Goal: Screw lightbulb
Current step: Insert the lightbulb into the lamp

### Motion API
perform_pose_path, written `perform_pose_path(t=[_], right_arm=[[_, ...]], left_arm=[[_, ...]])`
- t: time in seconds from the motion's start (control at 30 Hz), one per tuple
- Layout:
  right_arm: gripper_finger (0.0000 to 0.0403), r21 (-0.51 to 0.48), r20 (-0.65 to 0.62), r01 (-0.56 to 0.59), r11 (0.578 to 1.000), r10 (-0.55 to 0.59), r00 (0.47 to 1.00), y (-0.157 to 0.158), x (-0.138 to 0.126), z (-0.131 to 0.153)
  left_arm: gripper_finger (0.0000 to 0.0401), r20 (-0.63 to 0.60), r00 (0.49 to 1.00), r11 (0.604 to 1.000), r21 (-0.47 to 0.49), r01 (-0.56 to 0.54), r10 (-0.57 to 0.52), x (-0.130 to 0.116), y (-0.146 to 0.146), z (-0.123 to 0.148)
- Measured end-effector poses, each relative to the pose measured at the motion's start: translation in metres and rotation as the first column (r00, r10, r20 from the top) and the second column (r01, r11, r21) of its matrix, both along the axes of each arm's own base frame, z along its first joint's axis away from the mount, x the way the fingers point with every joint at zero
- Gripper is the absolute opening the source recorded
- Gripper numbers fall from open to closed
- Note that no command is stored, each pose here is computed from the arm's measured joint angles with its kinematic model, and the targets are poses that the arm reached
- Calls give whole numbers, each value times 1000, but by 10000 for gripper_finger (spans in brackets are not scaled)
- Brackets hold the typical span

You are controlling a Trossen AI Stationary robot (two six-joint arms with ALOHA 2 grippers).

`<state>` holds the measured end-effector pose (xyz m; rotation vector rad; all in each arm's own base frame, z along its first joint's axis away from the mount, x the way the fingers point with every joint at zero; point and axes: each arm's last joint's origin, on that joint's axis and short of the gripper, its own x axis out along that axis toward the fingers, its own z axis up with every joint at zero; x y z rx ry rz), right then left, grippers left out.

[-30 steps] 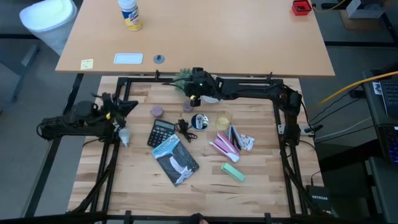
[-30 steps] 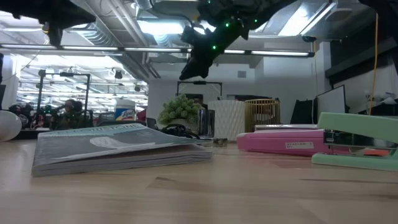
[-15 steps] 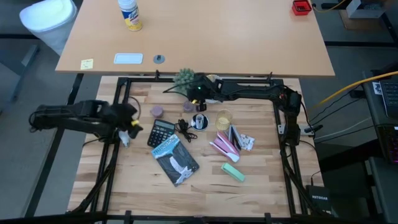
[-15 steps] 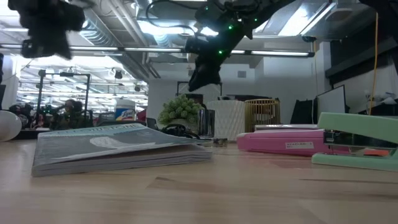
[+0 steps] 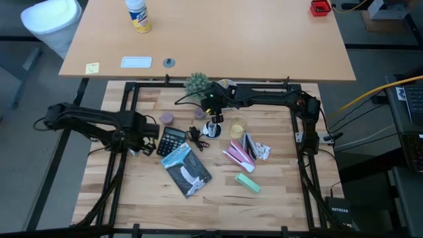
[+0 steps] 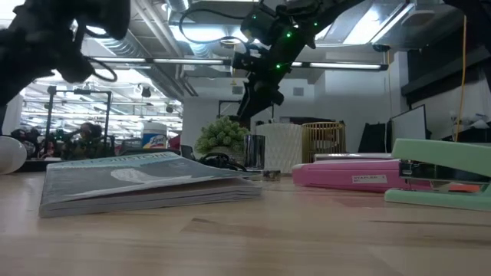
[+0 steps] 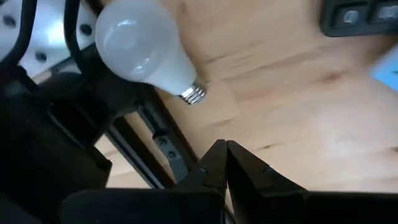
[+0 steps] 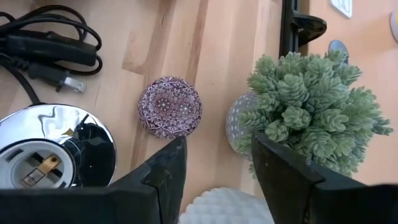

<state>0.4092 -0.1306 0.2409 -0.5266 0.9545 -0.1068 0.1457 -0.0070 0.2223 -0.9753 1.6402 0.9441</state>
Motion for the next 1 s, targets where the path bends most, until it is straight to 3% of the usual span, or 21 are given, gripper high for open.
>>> perform_pose_path(t=[0.23, 0.47, 0.8, 1.0], right_arm=[[184, 7, 1, 6, 1000, -6, 1000, 0, 0, 0], [184, 55, -54, 39, 998, -36, 998, 2, -5, -4], [184, 188, -107, 54, 981, -34, 994, 6, -11, -10], [184, 208, -99, 41, 977, -20, 995, 7, -11, -10]], left_arm=[[1, -177, 975, 989, 84, -119, 132, 12, -15, -17], [1, -349, 888, 939, 272, -212, 301, 15, -31, -32], [1, -393, 830, 863, 469, -189, 396, 24, -44, -57], [1, -399, 817, 819, 554, -148, 417, 30, -44, -73]])
